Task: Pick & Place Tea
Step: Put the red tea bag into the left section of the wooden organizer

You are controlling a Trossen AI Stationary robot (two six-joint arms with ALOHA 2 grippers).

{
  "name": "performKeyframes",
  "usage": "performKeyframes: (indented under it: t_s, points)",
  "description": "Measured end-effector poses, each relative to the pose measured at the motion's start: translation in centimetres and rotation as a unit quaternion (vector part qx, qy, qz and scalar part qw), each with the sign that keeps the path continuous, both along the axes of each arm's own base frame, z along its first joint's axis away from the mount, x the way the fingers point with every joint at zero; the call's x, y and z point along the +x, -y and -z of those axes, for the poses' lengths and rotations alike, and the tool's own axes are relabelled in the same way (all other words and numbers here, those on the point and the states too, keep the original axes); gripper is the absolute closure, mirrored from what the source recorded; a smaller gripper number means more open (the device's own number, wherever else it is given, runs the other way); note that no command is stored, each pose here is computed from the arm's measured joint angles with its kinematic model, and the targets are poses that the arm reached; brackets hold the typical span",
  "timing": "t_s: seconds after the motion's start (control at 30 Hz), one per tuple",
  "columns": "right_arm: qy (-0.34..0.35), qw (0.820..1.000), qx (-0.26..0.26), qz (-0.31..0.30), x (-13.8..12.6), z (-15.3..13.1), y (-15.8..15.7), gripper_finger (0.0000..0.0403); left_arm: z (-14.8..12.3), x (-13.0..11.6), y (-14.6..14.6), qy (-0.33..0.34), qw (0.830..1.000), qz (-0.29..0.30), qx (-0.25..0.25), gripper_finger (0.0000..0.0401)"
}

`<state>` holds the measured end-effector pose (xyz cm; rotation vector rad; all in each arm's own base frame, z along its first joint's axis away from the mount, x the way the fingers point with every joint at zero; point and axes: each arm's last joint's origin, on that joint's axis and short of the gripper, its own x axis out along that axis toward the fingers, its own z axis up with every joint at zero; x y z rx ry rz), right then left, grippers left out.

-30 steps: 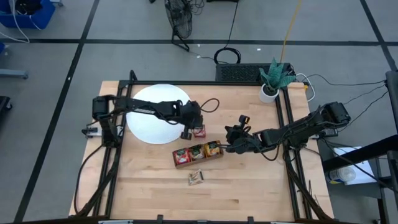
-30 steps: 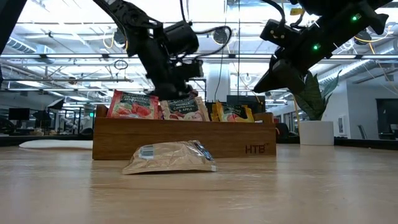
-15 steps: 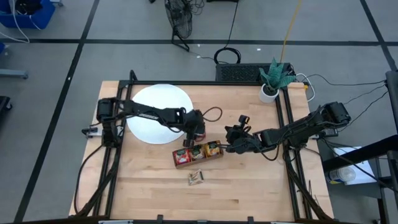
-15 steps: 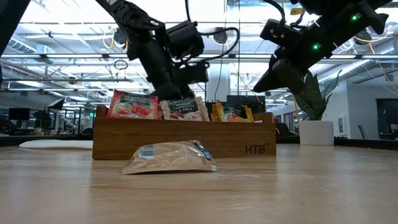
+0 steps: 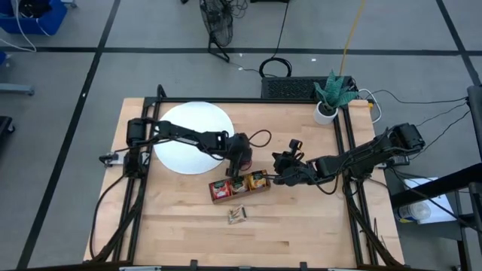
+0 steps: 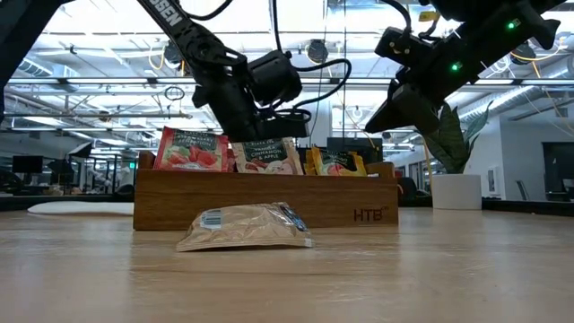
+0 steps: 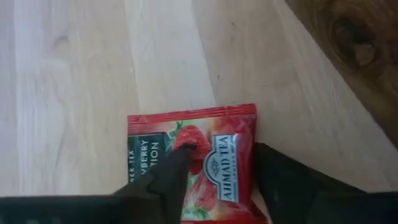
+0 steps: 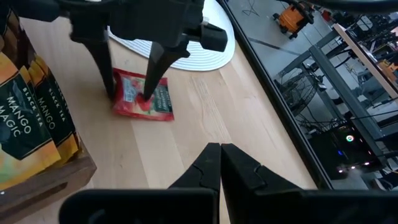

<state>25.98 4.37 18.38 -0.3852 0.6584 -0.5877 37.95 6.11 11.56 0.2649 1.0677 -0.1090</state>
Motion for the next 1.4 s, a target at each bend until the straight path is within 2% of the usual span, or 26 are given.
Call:
performKeyframes:
  t_s: [0.1, 0.2, 0.27, 0.4, 0.5, 0.7, 0.87, 1.03, 1.23, 1.3, 1.4]
  points:
    - [0.0, 1.0, 0.0, 0.0, 0.0, 0.0, 0.0, 0.0403, 0.0, 0.1, -0.3, 0.009, 1.0, 0.005, 0.01, 0.027]
    - [0.0, 1.0, 0.0, 0.0, 0.0, 0.0, 0.0, 0.0403, 0.0, 0.2, -0.5, 0.015, 1.0, 0.013, 0.022, 0.0353]
    - [0.0, 1.0, 0.0, 0.0, 0.0, 0.0, 0.0, 0.0403, -0.1, 0.2, -0.8, 0.018, 0.999, 0.01, 0.025, 0.0382]
    - [0.0, 1.0, 0.0, 0.0, 0.0, 0.0, 0.0, 0.0403, -0.3, 0.1, -1.1, 0.021, 0.999, 0.004, 0.035, 0.0388]
    - [0.0, 1.0, 0.0, 0.0, 0.0, 0.0, 0.0, 0.0403, -1.3, -0.1, -0.9, 0.021, 0.997, 0.008, 0.068, 0.039]
    - [0.0, 1.0, 0.0, 0.0, 0.0, 0.0, 0.0, 0.0403, -5.2, -0.7, -0.2, 0.045, 0.988, 0.002, 0.148, 0.0391]
    - [0.0, 1.0, 0.0, 0.0, 0.0, 0.0, 0.0, 0.0403, -8.3, -1.6, 1.2, 0.066, 0.984, 0.007, 0.168, 0.0391]
    - [-0.001, 1.0, -0.001, 0.0, 0.0, 0.0, 0.0, 0.0403, -10.1, -3.3, 5.3, 0.044, 0.985, 0.009, 0.166, 0.0391]
    - [-0.002, 1.0, -0.003, -0.002, 0.0, 0.0, 0.0, 0.0403, -10.3, -5.8, 12.8, 0.022, 0.969, -0.021, 0.244, 0.0391]
    - [-0.002, 1.0, -0.003, -0.002, 0.0, 0.0, 0.0, 0.0403, -10.3, -6.8, 15.2, 0.035, 0.969, -0.041, 0.239, 0.0391]
    - [0.003, 1.0, 0.0, -0.001, 0.0, -0.1, 0.0, 0.0403, -10.2, -8.1, 18.4, 0.064, 0.975, -0.066, 0.202, 0.0391]
